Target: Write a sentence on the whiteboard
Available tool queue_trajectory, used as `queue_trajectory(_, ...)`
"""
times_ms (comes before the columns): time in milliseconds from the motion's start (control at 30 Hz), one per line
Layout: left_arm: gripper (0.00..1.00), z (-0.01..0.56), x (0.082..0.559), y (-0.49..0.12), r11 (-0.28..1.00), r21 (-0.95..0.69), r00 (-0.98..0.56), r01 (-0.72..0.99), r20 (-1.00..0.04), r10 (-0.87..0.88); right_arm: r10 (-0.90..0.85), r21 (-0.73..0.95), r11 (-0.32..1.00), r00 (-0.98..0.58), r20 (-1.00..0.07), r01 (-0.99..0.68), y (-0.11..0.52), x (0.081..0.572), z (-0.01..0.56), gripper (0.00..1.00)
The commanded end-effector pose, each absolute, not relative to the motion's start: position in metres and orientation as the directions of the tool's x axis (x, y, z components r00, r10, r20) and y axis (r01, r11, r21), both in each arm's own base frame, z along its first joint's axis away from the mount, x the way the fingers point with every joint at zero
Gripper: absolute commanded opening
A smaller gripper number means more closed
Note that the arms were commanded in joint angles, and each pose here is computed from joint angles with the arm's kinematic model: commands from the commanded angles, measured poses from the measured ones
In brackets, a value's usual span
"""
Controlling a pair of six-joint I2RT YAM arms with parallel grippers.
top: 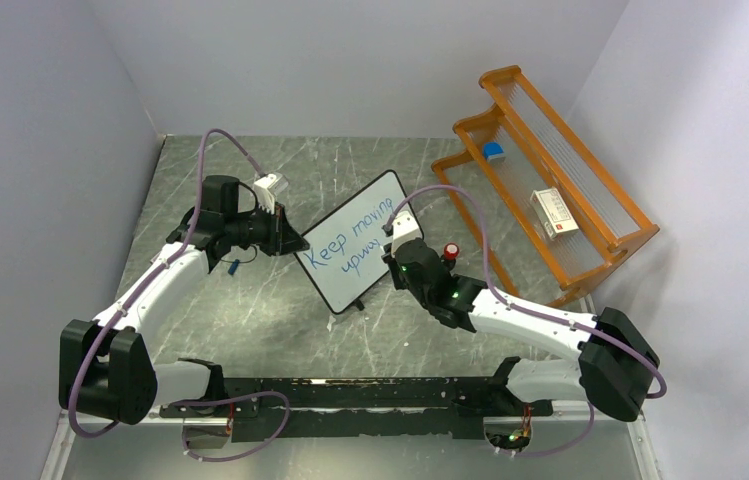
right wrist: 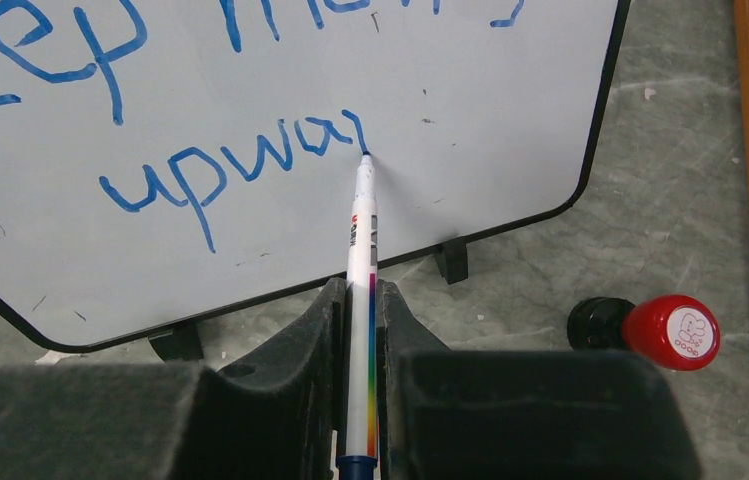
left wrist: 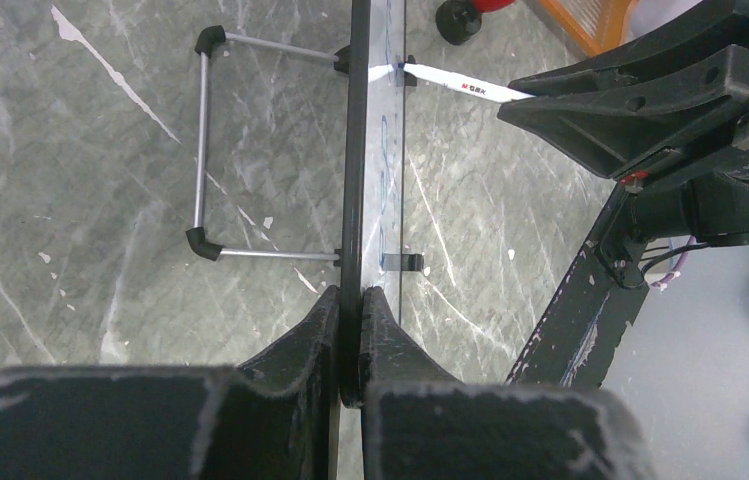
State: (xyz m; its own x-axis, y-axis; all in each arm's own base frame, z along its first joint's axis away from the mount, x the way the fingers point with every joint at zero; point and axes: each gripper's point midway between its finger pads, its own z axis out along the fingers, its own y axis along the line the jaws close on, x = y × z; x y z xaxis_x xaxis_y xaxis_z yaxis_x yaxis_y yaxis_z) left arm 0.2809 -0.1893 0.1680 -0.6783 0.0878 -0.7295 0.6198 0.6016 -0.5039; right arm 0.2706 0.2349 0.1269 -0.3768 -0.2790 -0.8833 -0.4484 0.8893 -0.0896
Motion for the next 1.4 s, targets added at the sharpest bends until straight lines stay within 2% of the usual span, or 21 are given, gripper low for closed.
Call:
queue_trajectory(0,0.05,0.124,0.281,-0.167,0.718,-0.439,-0.736,0.541,-0.66,0.151,-0.264,-0.076,0.889,-0.368,-0.892,-0.451,0.237,0.272,0.131,0.0)
queue_trajectory(433,0.05,0.124,0.281,-0.167,0.716,-0.439,-0.735,0.543,-0.661,0.152,-0.235,-0.078,0.884,-0.296,-0.926,-0.461,0.249,0.286,0.164,0.0)
queue_trajectory(800,0.05,0.124,0.281,-0.167,0.72,-0.434,-0.733,0.542,-0.663,0.152,-0.239,-0.081,0.903,-0.338,-0.91,-0.423,0.238,0.291,0.15,0.0)
queue_trajectory(1367,0.05,0.125,0.281,-0.166,0.721,-0.433,-0.733,0.541,-0.663,0.152,-0.243,-0.06,0.884,-0.345,-0.907,-0.465,0.24,0.282,0.149,0.0)
